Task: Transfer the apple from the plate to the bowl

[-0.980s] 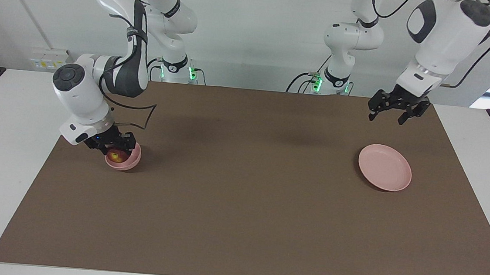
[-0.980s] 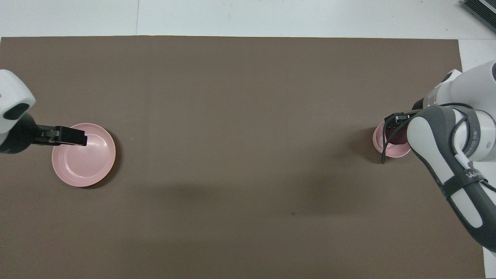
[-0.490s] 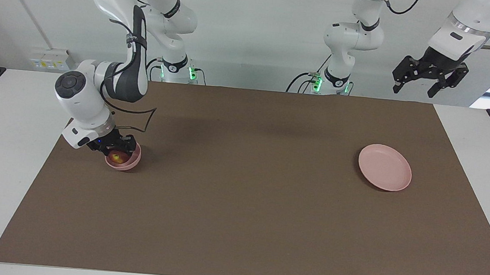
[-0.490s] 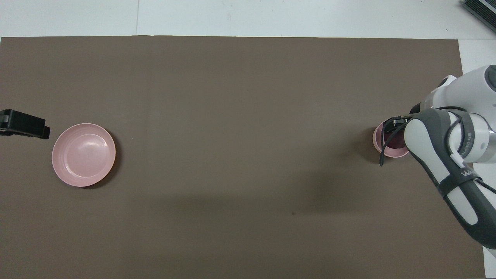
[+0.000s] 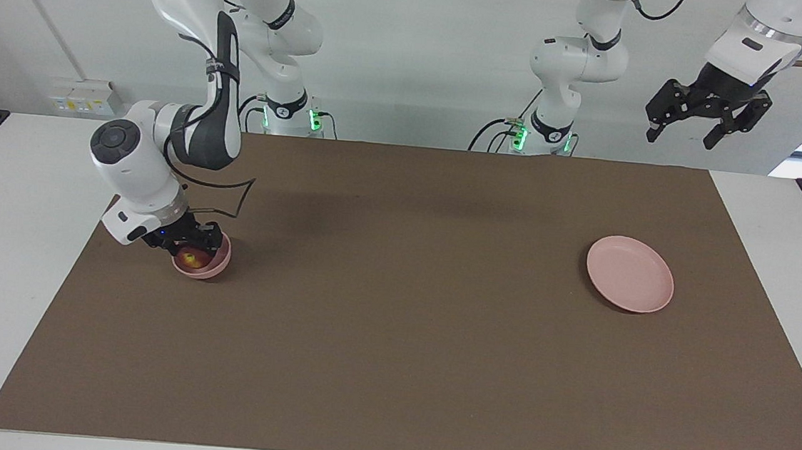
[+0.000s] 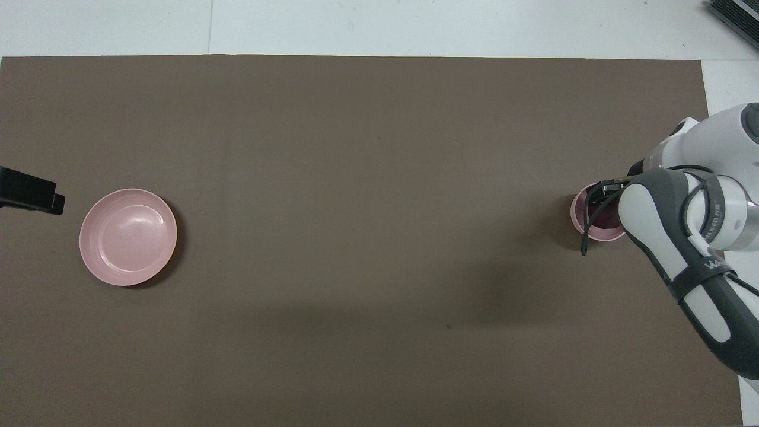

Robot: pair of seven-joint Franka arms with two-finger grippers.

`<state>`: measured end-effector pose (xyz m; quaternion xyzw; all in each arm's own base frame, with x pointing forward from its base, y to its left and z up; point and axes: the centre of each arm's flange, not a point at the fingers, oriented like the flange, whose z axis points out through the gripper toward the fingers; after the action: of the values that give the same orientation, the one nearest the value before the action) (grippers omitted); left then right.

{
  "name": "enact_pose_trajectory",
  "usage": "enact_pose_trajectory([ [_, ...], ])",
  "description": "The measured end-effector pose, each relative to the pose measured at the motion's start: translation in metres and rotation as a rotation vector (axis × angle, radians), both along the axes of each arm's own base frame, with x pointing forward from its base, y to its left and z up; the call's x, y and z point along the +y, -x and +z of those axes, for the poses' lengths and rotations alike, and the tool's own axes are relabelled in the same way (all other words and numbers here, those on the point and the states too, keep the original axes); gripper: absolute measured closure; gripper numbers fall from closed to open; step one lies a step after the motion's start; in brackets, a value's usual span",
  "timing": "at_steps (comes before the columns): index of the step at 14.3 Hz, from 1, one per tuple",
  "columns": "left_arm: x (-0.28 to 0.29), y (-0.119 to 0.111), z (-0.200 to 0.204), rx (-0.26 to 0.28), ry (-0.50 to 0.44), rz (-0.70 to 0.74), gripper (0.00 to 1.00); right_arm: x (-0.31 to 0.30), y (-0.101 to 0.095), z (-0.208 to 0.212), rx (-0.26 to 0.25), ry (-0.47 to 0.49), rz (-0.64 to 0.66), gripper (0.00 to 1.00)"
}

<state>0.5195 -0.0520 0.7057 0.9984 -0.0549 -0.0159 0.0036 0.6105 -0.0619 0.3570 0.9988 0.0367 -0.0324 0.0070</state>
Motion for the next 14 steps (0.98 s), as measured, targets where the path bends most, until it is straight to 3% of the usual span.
enact_pose_trajectory([
  [9, 0.003, 0.003, -0.006, 0.009, -0.019, 0.007, 0.0, 0.003, -0.004, -0.013, -0.007, 0.002, 0.006, 0.2],
  [14, 0.011, -0.002, -0.007, -0.015, -0.017, 0.006, 0.0, 0.004, -0.004, -0.015, -0.004, 0.001, 0.007, 0.22],
])
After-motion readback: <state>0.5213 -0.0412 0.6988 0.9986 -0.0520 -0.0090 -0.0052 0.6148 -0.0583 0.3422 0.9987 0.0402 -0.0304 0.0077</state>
